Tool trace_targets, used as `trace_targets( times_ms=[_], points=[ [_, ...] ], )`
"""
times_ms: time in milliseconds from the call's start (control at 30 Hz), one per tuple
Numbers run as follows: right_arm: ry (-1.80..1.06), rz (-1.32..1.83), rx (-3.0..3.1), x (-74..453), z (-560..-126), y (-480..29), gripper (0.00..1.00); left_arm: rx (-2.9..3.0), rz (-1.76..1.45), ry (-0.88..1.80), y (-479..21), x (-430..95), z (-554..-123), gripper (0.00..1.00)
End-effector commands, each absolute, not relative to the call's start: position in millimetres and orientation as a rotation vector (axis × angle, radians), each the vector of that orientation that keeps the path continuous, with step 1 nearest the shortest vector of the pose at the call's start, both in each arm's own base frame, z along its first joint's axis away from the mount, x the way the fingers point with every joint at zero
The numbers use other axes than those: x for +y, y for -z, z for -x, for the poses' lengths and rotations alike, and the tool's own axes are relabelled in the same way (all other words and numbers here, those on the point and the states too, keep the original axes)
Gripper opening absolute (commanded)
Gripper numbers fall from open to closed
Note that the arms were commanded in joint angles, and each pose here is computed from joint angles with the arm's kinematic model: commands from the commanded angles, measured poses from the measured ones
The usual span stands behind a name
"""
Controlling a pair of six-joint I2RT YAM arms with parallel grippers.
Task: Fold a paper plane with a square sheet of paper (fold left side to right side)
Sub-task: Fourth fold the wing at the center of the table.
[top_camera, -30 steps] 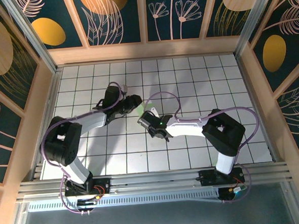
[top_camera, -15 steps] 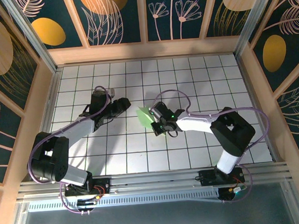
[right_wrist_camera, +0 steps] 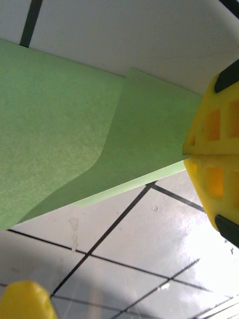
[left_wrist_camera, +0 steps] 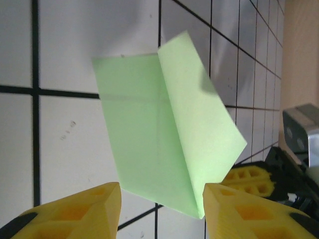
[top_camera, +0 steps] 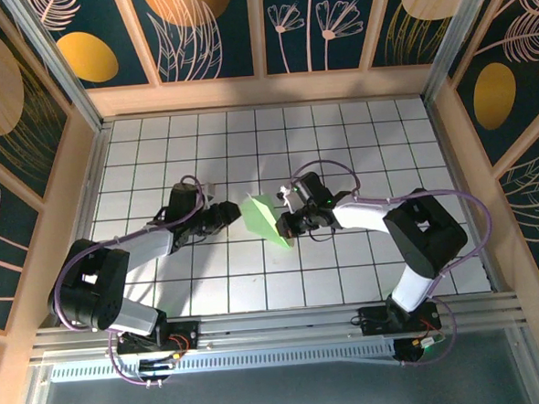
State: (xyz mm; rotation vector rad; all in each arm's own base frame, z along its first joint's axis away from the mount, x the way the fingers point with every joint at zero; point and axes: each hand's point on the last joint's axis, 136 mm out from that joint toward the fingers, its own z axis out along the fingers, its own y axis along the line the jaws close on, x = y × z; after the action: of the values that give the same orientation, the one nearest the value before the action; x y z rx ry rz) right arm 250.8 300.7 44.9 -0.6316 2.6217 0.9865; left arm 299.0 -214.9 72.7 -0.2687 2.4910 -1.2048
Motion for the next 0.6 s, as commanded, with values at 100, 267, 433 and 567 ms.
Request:
trace_targets(
  times_ms=[100, 267, 433, 567],
  points=[
    [-1.172, 0.610, 2.618, 308.1, -244.6, -45.5, 0.00, 2.467, 0.213, 1.298, -77.4, -241.6, -291.9, 0.46],
    [-1.183, 0.596, 2.631, 307.8, -243.7, -39.1, 0.00, 2.483, 0.231, 1.306, -69.1, -250.8, -291.4, 0.46],
    [-1.176, 0.584, 2.644, 306.4, -244.1, -32.4, 0.00, 2.492, 0.233, 1.311, -65.6, -256.6, -292.8, 0.46],
    [-1.185, 0.583, 2.646, 307.3, -243.4, -30.1, 0.00, 2.506, 0.240, 1.301, -60.8, -259.0, -292.6, 0.46]
  ],
)
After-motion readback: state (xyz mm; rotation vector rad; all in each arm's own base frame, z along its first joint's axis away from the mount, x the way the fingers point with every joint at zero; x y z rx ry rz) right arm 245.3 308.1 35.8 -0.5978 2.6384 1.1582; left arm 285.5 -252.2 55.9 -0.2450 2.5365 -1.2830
